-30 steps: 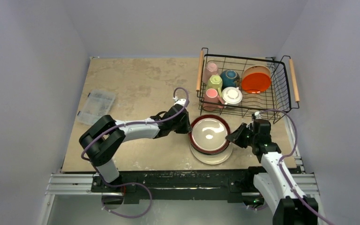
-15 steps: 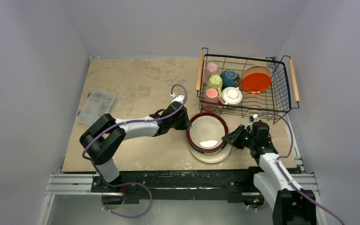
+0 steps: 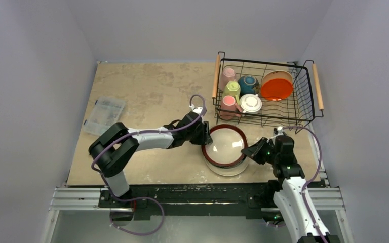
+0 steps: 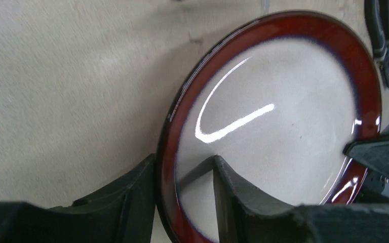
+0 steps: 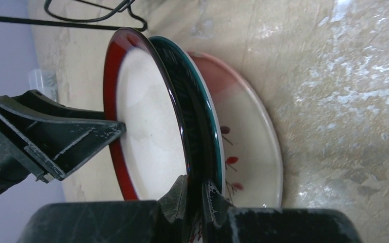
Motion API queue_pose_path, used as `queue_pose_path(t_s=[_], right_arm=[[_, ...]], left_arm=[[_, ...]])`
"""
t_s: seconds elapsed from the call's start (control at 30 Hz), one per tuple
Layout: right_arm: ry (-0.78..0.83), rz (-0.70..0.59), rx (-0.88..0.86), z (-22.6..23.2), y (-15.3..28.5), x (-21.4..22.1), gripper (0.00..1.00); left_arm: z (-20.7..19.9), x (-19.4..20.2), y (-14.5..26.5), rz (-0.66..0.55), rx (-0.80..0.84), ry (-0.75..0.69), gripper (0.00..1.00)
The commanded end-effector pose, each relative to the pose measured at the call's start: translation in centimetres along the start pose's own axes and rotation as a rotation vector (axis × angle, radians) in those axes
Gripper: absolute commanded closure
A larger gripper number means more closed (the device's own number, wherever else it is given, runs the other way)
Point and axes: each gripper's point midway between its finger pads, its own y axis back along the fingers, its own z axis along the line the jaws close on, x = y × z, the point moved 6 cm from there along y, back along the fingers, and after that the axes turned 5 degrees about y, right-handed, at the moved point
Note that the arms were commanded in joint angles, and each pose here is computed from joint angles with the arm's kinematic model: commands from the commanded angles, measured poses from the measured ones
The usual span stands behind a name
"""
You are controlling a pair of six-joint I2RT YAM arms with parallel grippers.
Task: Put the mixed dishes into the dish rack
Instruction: Pick up the plate from the corner of the board.
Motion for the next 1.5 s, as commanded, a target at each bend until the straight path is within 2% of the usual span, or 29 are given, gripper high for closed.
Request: queue_pose_path(t_s=[0.0,0.13,0.23,0.4,0.57,0.77,0.9,1.03,1.3,1.33,1.4,1.43,1.47], right_arm=[[0.121,0.08,-0.325,7.4,3.4,-1.3,1.0],[0.088,0.084,-0.245,7.5,3.7,-1.8,1.0],[0.055,0.109,-0.218,7.2,3.4,-1.8,1.0],[0.051,0.128,-0.192,7.3,3.4,-2.0,1.0],[0.095,0.121,-0.175,7.4,3.5,-2.5,1.0],[0.13,0.097,-0.332,9.3,4.0,-2.8,1.0],[0.12,0.086,-0.416,10.1,4.5,-2.7,1.0],[0.104,0.098,-0.473,10.2,4.5,-2.2,1.0],[0.133,0.108,-0.516,9.6,3.8,-1.7,1.0],[0.155,0.113,-0.517,9.4,3.7,-1.6,1.0],[0.195,0.127,-0.513,9.2,3.6,-1.5,1.0],[0.232,0.124,-0.515,9.4,3.8,-1.6,1.0],[0.261,0.135,-0.504,9.2,3.8,-1.6,0.97]], left_arm=[[-3.4,4.7,2.3,0.22,0.168,-0.103,0.54],[-3.4,3.7,4.3,0.165,0.17,-0.185,0.42],[-3.4,3.1,6.1,0.131,0.166,-0.239,0.37],[-3.6,1.9,9.4,0.058,0.169,-0.328,0.33],[-2.2,0.8,11.1,-0.009,0.054,-0.377,0.3],[-3.4,1.4,9.8,0.07,0.138,-0.286,0.3],[-2.9,1.3,8.3,0.122,0.22,-0.105,0.39],[-3.4,0.5,7.9,0.1,0.4,0.019,0.53],[-5.2,0.2,9.2,0.099,0.628,0.107,0.75],[-5.3,0.3,9.4,0.098,0.653,0.119,0.79],[-5.5,0.3,9.9,0.088,0.697,0.119,0.96],[-5.6,0.3,10.2,0.079,0.712,0.118,1.0],[-5.7,0.3,10.5,0.068,0.733,0.11,1.0]])
